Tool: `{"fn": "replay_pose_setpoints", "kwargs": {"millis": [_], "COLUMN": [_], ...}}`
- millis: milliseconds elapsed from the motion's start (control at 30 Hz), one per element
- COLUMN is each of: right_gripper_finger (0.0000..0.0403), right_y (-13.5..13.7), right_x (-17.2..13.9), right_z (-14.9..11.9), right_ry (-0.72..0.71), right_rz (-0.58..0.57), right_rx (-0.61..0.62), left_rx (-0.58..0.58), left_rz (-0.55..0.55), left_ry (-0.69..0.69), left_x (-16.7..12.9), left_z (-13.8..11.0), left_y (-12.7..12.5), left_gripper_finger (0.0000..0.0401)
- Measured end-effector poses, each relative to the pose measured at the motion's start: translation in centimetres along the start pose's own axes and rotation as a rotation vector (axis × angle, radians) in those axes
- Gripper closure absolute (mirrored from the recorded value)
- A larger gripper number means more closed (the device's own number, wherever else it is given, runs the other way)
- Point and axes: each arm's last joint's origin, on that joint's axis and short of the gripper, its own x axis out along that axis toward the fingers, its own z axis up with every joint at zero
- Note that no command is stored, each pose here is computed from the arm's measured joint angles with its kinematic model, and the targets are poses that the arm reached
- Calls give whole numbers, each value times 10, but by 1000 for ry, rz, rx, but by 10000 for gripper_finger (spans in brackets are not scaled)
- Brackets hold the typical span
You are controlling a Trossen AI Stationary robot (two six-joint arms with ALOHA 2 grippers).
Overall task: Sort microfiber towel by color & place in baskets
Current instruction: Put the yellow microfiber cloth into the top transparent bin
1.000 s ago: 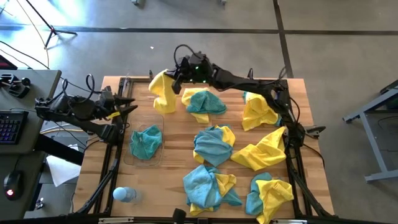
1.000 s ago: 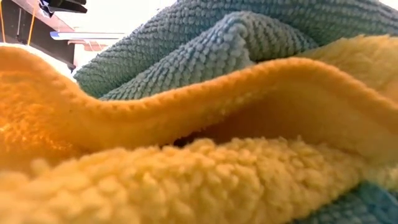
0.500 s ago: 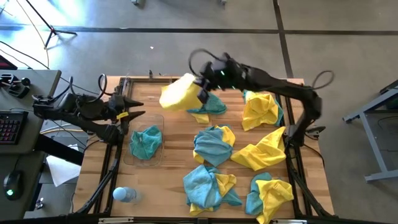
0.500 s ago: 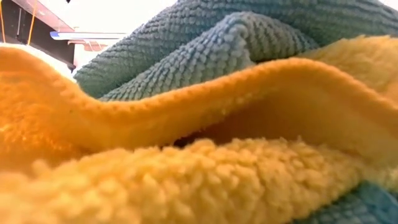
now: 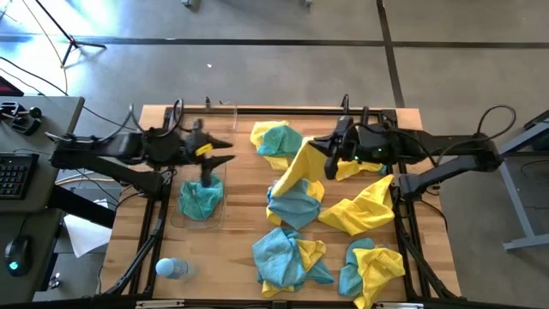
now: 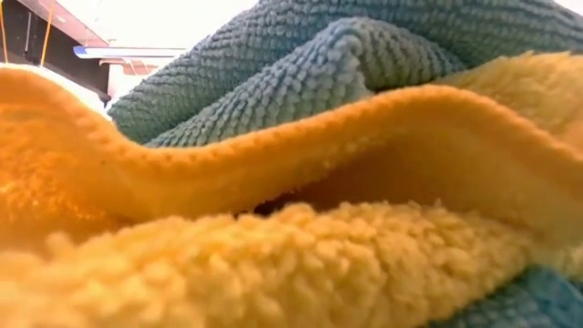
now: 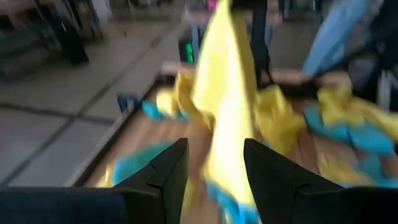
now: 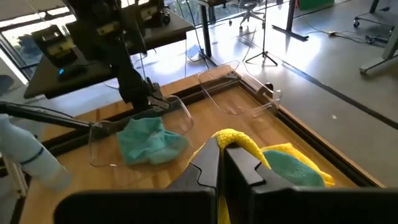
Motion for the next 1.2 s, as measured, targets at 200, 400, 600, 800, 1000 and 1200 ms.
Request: {"fn": "replay_pose_setpoints", "kwargs": {"millis": [200,400,600,800,1000,1200], "right_gripper_finger": [403,403,403,403,403,403], "right_y": [-3,-7,-18,-23,-16,-12], "right_x": [-2,4,11,39,77,97], "right_z": [-4,-5,-2,-6,-21,-18], "right_ry": [13,51,66,108,157,76], "right_rz": [8,80,153,251,276,352], "right_rx": [-98,-206,-257,-239,-248,-205], "left_rx": [-73,-93,-184,-422,-439,-287], "left_rz": [-3,13,60,115,89,-1], "left_ry": [-174,-226,-174,-156,-90,-38], "left_x": [37,59,76,94,107,127], "left_z": [16,17,9,2,-9,-18], "left_y": [-13,-18,-8,1,-2,4], "left_gripper_finger": [259,258,216,153,149,149]}}
